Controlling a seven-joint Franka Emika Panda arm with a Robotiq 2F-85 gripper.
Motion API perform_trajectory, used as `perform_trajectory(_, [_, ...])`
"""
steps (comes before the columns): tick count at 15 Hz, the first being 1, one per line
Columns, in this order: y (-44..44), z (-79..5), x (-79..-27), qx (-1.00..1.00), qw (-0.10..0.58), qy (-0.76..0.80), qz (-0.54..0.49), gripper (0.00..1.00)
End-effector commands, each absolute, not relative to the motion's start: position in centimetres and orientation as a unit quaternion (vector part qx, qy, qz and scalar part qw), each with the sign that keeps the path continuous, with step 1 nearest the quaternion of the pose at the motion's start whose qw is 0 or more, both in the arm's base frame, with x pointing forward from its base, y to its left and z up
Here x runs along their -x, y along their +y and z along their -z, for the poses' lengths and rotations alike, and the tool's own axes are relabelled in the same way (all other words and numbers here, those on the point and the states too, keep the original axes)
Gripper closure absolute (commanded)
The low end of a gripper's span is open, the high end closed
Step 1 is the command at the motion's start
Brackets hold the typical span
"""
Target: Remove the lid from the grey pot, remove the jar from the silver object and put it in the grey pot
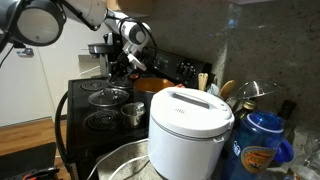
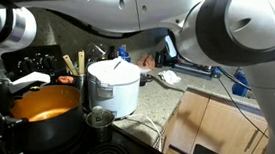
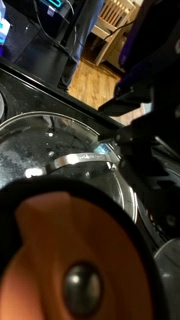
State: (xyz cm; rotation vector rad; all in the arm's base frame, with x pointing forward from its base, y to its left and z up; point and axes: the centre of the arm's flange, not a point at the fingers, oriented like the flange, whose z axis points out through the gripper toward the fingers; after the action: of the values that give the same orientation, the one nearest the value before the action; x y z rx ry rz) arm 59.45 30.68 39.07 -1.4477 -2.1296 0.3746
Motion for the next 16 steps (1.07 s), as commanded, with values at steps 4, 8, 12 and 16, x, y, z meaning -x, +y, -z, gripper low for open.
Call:
perform_trajectory(4, [28.4,-40.9,-59.9,0.588,0.225,-0.768,-0.116,0.22])
perform_trajectory(8, [25.8,-44.0,-60.5,0.665,0.202,-0.709,-0.118,0.0])
perform_trajectory(12, [24.1,-47.1,-61.4,0.692,0.194,-0.685,-0.119,0.0])
perform_trajectory(16, [22.6,-49.0,-61.0,0.745,0.159,-0.636,-0.12,0.0])
